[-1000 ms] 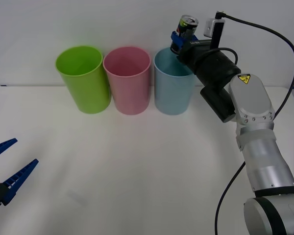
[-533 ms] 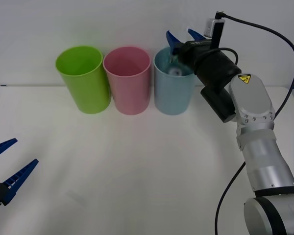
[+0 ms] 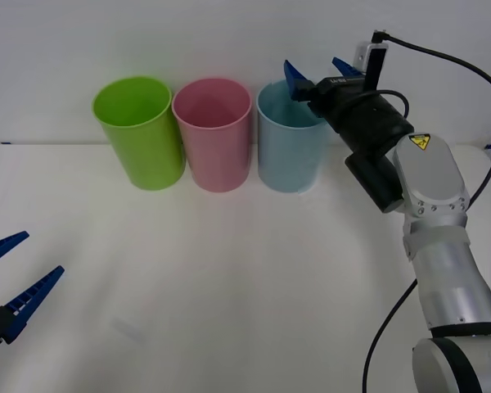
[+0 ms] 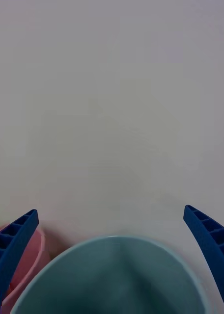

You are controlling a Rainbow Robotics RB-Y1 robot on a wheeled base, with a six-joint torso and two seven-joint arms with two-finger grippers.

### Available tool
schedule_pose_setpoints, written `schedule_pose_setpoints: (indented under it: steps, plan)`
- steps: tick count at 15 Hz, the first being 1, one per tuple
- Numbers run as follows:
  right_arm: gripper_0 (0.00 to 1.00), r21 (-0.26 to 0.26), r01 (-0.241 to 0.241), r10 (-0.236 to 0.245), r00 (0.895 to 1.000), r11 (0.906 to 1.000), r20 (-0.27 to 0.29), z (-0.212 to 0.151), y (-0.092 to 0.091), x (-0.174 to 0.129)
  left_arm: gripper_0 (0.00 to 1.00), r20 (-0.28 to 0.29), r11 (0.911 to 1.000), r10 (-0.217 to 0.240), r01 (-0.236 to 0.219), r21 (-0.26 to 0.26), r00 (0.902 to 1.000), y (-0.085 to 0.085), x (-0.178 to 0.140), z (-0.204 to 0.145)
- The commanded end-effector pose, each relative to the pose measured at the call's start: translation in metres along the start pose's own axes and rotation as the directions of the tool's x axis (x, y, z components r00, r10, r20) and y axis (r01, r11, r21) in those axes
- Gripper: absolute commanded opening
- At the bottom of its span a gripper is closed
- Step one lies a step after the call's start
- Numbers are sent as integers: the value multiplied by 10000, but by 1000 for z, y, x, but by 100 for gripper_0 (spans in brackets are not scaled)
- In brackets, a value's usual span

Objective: Grasp the object on the table and drop it into the matching bin: aluminum can to the light blue bin, PET bottle to the pink bin.

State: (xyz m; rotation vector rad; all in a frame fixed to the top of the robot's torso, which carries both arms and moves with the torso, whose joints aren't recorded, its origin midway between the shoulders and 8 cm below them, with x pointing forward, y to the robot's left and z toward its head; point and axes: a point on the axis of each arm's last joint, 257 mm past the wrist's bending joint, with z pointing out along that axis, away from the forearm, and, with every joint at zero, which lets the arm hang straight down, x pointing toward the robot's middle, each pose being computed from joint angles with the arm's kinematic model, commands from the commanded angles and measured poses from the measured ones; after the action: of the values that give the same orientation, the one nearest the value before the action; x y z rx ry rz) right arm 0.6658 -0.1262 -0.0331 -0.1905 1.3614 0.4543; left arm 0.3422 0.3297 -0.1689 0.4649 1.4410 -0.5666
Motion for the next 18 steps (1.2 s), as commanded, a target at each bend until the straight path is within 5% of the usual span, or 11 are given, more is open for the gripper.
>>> schedule_pose_setpoints:
  steps: [1, 14, 18]
  plan:
    - [100, 51, 96, -97, 9999, 9999, 134, -18, -4, -1, 100, 0, 10000, 0, 0, 0, 10000, 0, 0, 0]
    - [100, -470, 627, -626, 9980, 9969, 34, -165, 3, 5, 100, 0, 10000, 0, 0, 0, 10000, 0, 0, 0]
    - [100, -113, 661, -664, 9975, 9977, -257, -225, -6, 7, 100, 0, 10000, 0, 0, 0, 10000, 0, 0, 0]
